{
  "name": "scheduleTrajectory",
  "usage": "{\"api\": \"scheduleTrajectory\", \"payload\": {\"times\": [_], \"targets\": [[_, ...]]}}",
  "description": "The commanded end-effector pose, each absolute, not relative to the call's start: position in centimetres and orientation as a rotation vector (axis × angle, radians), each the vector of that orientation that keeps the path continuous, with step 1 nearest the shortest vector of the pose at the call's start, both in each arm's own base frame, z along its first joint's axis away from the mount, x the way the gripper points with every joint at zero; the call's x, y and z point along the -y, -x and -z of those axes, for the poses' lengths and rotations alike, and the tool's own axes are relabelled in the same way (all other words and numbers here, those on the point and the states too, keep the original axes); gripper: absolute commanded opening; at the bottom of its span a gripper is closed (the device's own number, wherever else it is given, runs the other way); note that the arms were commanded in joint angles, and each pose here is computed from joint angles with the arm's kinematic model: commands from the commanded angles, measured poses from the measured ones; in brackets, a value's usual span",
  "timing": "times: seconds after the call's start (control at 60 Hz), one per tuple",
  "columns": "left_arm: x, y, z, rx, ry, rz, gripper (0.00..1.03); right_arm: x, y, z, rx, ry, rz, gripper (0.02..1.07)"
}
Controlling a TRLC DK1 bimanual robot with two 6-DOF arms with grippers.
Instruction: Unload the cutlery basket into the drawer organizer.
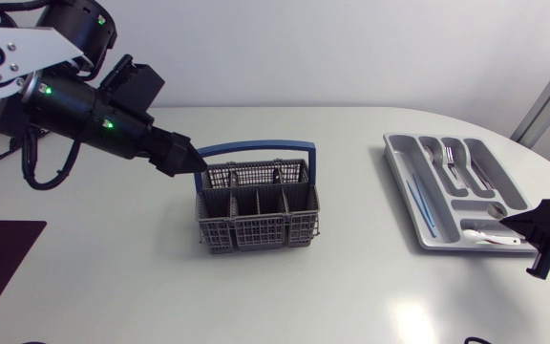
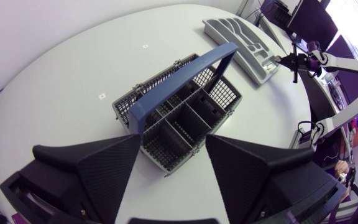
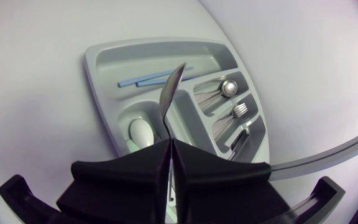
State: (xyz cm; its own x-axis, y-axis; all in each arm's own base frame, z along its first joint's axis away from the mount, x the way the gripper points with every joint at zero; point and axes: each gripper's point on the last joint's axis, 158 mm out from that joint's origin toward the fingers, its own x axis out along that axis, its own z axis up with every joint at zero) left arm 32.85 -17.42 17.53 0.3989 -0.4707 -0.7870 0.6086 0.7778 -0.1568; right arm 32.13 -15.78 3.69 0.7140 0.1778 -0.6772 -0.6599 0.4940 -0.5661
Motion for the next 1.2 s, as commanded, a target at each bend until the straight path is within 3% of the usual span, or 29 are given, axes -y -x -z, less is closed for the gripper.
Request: {"api": "scheduleTrajectory", "payload": {"times": [0.0,0.5,0.583,0.8,0.867,0.933,1.05,1.183], "targets": [[17.4,-32.3,-17.1,-0.942,-0.179,0.691,0.74,17.5,-32.9,-3.1,-0.596,0.980,-0.529,0.09],[16.6,-31.7,-16.9,-0.943,-0.184,0.665,0.74,21.1,-33.7,2.8,-0.702,1.116,-0.449,0.10],[16.4,-31.5,-16.8,-0.945,-0.182,0.662,0.75,20.9,-33.4,3.2,-0.710,1.114,-0.456,0.18],[15.3,-31.2,-16.2,-0.953,-0.176,0.639,0.75,20.7,-32.9,2.4,-0.707,1.119,-0.440,0.55],[14.9,-31.3,-16.0,-0.955,-0.174,0.630,0.75,20.8,-33.1,1.7,-0.700,1.116,-0.419,0.61],[14.4,-31.5,-15.9,-0.953,-0.176,0.614,0.75,21.0,-33.2,0.7,-0.694,1.114,-0.398,0.66],[13.4,-31.6,-15.3,-0.959,-0.178,0.590,0.75,20.4,-33.0,-1.8,-0.682,1.086,-0.361,0.66],[12.4,-31.7,-14.1,-0.969,-0.198,0.564,0.75,16.3,-32.3,-4.7,-0.656,1.000,-0.408,0.71]]}}
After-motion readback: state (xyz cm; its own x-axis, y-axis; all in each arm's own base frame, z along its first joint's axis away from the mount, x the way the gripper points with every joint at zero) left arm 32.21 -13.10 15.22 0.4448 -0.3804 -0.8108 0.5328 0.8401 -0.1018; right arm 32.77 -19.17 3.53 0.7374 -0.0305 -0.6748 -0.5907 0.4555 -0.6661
